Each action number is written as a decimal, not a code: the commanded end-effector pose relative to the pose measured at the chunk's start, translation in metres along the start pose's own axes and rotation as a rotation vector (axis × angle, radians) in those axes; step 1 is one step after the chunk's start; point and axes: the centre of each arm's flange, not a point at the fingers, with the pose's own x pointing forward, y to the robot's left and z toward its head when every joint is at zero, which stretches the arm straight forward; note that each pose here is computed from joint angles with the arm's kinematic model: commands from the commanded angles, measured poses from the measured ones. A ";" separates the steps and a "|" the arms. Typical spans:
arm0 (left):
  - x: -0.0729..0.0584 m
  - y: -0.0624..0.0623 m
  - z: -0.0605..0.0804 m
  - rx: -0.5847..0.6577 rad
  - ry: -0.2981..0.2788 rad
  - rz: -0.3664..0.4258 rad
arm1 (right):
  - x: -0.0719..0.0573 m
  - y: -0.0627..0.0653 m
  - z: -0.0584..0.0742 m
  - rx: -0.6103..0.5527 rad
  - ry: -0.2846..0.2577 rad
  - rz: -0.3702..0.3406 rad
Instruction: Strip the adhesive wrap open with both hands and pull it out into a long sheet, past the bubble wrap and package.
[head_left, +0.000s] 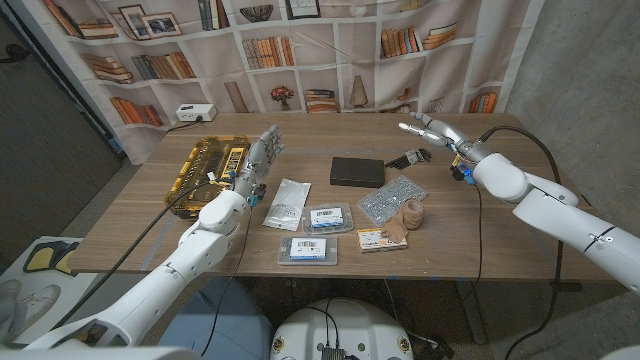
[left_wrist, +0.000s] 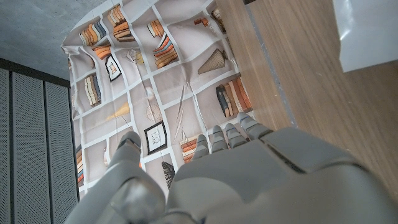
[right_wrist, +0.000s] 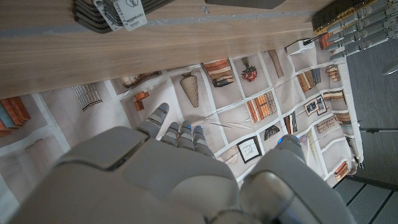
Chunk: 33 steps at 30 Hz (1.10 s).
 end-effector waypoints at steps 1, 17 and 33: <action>-0.001 0.002 -0.002 -0.007 -0.003 0.007 | -0.005 0.000 0.005 -0.052 0.004 0.007; 0.003 0.000 -0.003 -0.003 0.007 0.008 | -0.014 -0.008 0.005 -0.137 0.022 0.011; 0.008 -0.006 -0.007 -0.012 0.008 0.010 | -0.022 -0.013 0.004 -0.185 0.038 0.011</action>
